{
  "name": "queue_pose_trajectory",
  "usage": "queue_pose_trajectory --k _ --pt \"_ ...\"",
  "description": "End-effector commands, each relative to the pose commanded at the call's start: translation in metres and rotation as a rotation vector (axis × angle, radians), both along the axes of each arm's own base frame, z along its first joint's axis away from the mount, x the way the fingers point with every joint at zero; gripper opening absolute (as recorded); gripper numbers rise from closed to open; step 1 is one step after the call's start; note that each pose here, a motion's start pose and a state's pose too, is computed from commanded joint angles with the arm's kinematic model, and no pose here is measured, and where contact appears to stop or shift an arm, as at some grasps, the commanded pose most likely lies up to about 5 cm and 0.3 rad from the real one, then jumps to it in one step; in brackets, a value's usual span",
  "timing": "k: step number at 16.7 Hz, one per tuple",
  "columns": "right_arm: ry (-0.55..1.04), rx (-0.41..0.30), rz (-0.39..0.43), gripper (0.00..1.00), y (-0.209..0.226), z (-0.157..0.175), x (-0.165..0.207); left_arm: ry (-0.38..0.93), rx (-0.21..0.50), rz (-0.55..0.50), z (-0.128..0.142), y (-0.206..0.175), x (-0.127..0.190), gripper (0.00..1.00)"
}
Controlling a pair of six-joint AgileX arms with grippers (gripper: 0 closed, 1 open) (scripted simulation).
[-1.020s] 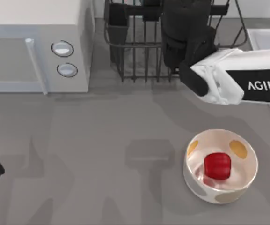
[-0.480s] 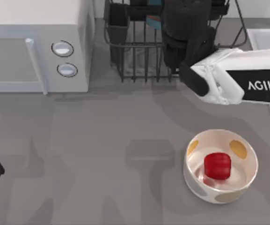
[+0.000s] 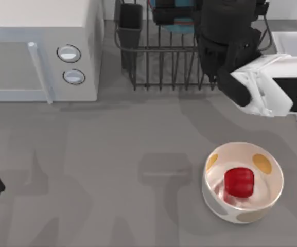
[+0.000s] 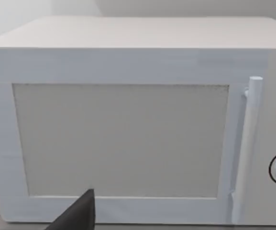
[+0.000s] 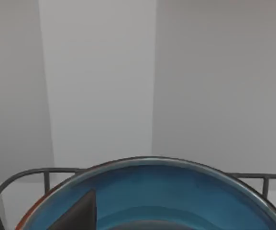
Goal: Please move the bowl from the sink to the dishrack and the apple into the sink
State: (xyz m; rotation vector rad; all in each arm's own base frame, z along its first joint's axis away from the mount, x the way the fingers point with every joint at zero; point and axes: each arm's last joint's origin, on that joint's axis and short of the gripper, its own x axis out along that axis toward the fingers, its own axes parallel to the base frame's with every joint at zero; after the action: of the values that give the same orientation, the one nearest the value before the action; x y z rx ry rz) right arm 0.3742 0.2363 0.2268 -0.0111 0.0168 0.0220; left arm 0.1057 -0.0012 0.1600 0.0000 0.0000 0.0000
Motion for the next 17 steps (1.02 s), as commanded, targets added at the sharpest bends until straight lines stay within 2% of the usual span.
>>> queue_pose_trajectory --k 4,8,13,17 --pt "0.042 -0.014 0.06 1.0 -0.061 0.017 -0.034 0.0 0.0 0.0 0.0 0.0 0.0 1.0" --pt "0.084 -0.005 0.106 1.0 -0.136 0.027 -0.104 0.0 0.0 0.0 0.0 0.0 0.0 1.0" --pt "0.083 0.026 0.103 1.0 -0.203 -0.003 -0.205 0.0 0.0 0.0 0.0 0.0 0.0 1.0" --pt "0.044 0.032 0.058 1.0 -0.225 -0.04 -0.25 0.0 0.0 0.0 0.0 0.0 0.0 1.0"
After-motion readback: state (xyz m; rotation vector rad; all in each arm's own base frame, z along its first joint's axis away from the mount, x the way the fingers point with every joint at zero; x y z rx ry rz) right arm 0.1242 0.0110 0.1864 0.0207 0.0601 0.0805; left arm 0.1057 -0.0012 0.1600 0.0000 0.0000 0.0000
